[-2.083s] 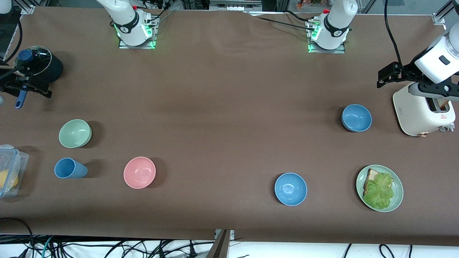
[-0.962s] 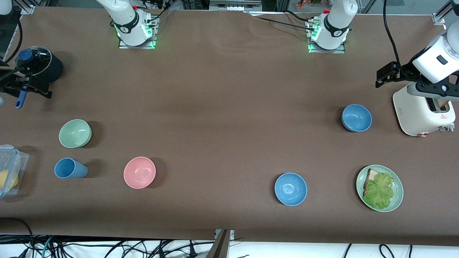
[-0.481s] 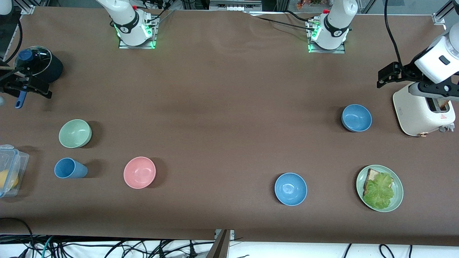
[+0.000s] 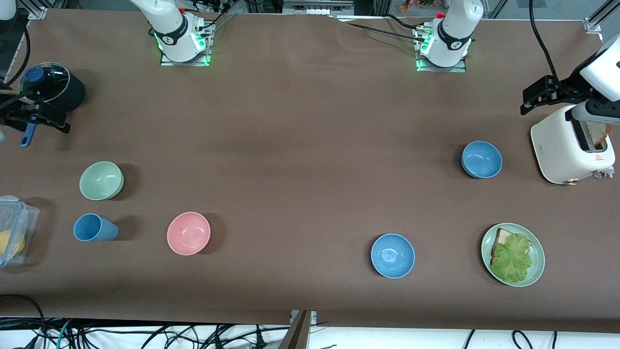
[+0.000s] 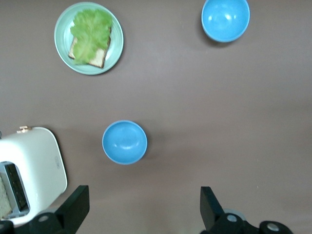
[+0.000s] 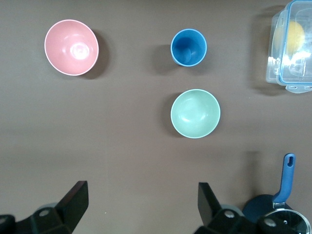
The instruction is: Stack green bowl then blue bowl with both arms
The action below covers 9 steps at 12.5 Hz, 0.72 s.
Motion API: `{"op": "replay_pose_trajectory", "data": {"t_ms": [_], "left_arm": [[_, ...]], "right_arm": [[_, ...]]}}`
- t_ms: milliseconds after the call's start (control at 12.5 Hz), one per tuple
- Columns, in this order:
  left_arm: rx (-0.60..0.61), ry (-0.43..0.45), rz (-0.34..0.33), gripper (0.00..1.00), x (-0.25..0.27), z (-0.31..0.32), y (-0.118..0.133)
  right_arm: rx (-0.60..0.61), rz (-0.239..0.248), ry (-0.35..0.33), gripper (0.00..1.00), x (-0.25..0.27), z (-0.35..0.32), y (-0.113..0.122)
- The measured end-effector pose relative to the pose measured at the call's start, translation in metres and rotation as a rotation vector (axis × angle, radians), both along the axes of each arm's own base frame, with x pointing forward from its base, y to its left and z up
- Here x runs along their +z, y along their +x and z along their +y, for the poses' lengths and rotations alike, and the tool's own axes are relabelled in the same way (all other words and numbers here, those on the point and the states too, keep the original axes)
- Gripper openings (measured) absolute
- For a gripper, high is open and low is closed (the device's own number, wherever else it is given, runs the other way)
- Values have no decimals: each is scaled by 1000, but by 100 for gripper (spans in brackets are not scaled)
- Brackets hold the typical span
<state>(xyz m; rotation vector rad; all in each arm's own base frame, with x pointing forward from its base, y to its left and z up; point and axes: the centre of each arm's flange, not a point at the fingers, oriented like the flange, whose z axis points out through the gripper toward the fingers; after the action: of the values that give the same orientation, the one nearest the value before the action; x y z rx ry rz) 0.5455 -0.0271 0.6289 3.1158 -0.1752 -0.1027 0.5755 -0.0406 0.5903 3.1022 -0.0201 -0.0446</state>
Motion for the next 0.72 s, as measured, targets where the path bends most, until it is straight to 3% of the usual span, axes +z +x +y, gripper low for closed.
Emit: {"op": "replay_pose_trajectory", "data": {"t_ms": [721], "left_arm": [[-16,2,26,100,-11,-10,4]], "right_arm": [[0,0,0,100,0,0,0]]}}
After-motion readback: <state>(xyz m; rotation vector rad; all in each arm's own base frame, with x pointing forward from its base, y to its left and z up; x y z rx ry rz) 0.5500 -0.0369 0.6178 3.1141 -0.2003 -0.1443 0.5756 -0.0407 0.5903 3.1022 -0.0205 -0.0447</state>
